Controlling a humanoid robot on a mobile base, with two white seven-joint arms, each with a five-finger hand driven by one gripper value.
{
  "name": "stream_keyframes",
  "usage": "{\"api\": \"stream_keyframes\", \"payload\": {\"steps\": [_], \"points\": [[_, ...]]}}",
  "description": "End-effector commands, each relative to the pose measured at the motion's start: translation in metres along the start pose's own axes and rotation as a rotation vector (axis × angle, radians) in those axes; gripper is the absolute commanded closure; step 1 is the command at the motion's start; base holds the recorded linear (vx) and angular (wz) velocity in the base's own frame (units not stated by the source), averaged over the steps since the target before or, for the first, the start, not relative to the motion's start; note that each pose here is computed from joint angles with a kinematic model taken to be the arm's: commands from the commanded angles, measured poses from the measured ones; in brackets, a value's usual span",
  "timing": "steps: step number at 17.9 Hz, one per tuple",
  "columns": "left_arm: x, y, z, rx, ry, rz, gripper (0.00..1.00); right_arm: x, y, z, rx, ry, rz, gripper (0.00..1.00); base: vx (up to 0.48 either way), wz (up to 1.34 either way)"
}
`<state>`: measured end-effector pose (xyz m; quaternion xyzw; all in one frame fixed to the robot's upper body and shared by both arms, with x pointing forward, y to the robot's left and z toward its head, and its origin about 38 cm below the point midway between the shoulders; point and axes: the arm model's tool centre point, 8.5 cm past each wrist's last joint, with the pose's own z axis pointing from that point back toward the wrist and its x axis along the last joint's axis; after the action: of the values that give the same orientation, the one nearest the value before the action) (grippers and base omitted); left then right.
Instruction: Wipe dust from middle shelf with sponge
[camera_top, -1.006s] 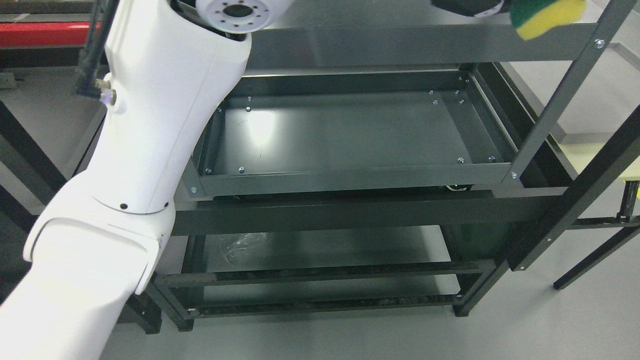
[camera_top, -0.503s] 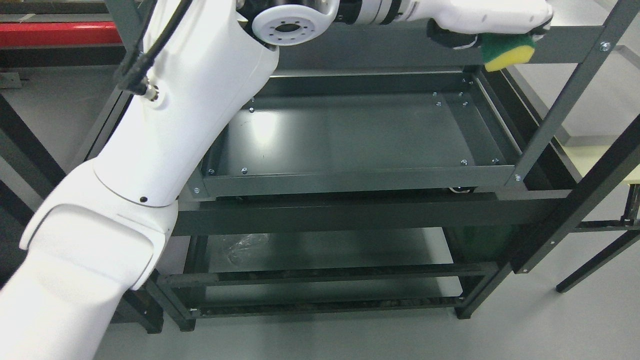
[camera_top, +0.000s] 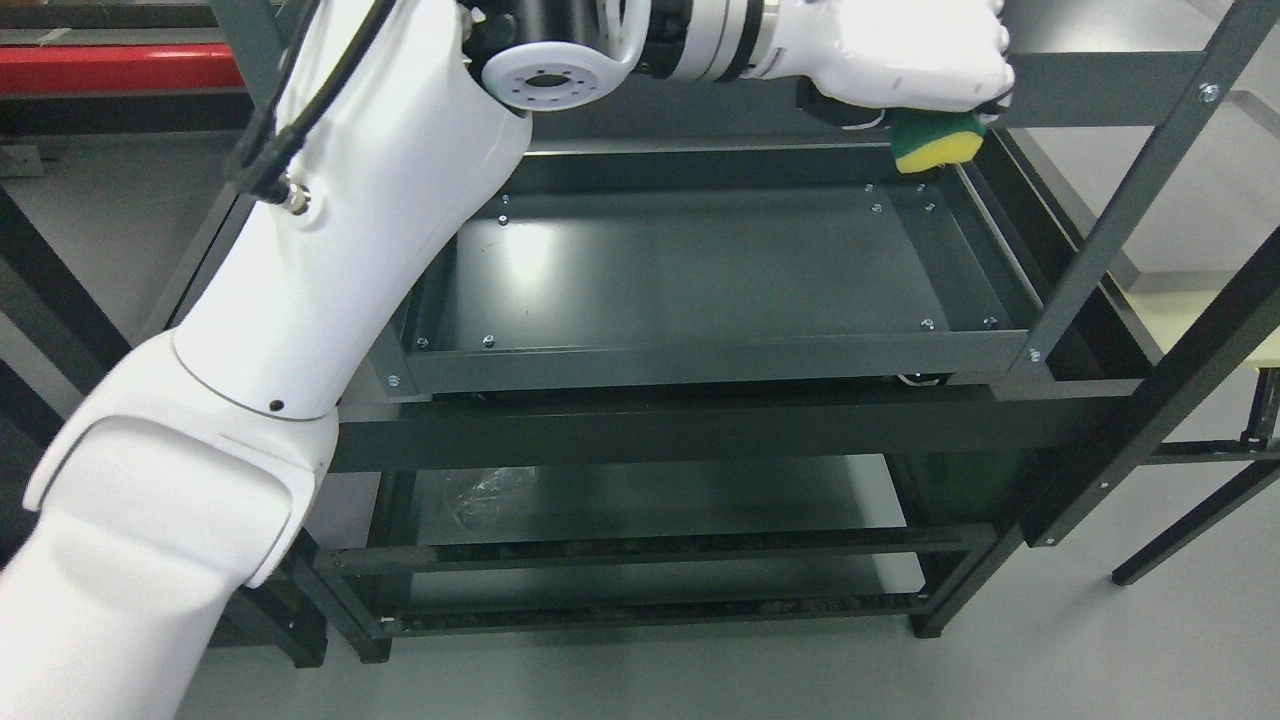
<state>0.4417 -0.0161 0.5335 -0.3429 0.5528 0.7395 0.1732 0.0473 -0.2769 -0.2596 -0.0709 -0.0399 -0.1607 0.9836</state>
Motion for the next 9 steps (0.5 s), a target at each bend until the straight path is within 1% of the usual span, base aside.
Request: {"api": "stream_keyframes", "payload": {"steps": [1,3,9], "points": [[-0.027,-0.041,0.085,-0.044,0.158,0.027,0.98,0.002,-0.010,-0.001,-0.019,0.049,0.003,0.00,0.000,0.00],[-0.029,-0.050,0.107,-0.047,0.188,0.041,0.98,0.002,-0.010,-0.001,-0.018,0.049,0.003,0.00,0.000,0.00],[-0.052,-0.071,0.209,-0.084,0.358,0.104,0.98,0.002,-0.010,-0.001,-0.018,0.049,0.003,0.00,0.000,0.00]]}}
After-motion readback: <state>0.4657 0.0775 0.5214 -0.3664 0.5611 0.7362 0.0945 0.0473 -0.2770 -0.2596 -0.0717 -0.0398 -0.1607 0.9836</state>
